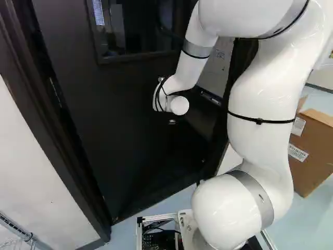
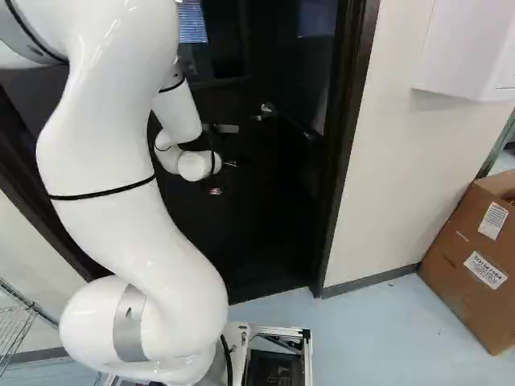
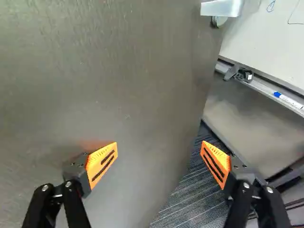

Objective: Open the door and move inside

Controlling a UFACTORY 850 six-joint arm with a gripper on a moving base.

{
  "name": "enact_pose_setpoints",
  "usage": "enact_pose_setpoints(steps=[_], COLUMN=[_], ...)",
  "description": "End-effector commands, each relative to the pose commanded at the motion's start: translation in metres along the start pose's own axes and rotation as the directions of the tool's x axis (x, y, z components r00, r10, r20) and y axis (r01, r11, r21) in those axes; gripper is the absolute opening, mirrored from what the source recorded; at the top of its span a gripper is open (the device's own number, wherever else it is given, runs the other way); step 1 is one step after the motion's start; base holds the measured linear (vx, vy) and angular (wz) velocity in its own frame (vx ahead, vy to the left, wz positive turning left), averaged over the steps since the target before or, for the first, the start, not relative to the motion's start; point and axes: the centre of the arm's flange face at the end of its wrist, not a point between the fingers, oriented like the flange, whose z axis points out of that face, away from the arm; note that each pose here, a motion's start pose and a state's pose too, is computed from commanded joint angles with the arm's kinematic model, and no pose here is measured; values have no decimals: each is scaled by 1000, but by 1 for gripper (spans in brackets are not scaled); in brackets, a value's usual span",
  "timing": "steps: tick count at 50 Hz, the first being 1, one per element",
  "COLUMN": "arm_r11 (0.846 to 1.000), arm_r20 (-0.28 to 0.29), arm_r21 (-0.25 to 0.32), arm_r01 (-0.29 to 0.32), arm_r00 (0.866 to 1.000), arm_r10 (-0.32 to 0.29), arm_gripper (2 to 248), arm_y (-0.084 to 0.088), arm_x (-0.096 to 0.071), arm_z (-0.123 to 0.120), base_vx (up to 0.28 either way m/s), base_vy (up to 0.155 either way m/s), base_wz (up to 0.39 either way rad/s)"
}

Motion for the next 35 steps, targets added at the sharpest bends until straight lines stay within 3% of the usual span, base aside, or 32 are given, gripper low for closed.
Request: enact_pose_setpoints(steps=[35], arm_r11=[997], arm_r20=[-8], arm_r21=[69], arm_r01=[30], arm_r00=[1000], arm_r10=[-30], arm_gripper=[247], arm_y=[-38], arm_x=[2], arm_z=[21], base_vx=[0], base_vy=[0], base_wz=[0])
